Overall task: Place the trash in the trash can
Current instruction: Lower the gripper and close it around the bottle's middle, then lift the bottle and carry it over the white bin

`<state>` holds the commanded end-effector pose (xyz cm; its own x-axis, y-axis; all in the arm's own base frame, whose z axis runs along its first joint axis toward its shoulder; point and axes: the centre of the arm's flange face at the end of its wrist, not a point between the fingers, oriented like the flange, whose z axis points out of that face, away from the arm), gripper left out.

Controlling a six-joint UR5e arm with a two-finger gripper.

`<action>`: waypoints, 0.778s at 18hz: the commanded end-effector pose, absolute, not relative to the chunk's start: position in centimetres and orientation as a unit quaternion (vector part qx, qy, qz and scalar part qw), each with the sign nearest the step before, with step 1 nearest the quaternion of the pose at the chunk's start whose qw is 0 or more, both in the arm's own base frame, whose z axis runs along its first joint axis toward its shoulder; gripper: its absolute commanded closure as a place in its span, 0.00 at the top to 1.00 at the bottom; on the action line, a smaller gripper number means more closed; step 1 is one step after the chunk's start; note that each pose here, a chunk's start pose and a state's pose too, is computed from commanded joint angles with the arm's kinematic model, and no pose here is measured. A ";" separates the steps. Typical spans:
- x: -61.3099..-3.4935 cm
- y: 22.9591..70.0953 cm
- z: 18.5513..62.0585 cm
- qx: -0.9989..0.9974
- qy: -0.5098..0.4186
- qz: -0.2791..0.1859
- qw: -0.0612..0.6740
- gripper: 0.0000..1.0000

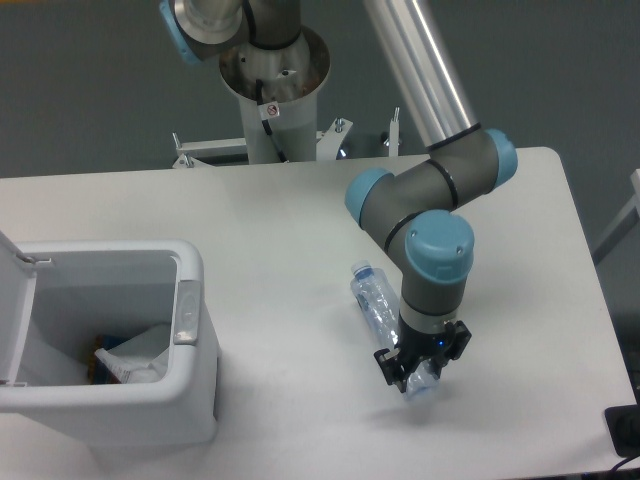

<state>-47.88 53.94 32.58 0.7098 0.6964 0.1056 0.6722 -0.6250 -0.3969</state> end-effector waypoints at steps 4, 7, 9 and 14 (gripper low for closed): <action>-48.1 56.0 42.4 -0.863 -0.395 -0.012 0.315 0.60; -46.2 55.8 49.6 -0.842 -0.371 -0.018 0.391 0.60; -44.8 55.3 53.6 -0.830 -0.350 -0.029 0.433 0.59; -39.5 55.8 61.0 -0.823 -0.300 -0.026 0.483 0.59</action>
<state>-39.46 55.78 60.98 0.8190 0.4678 0.3323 0.5183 -0.3546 -0.7782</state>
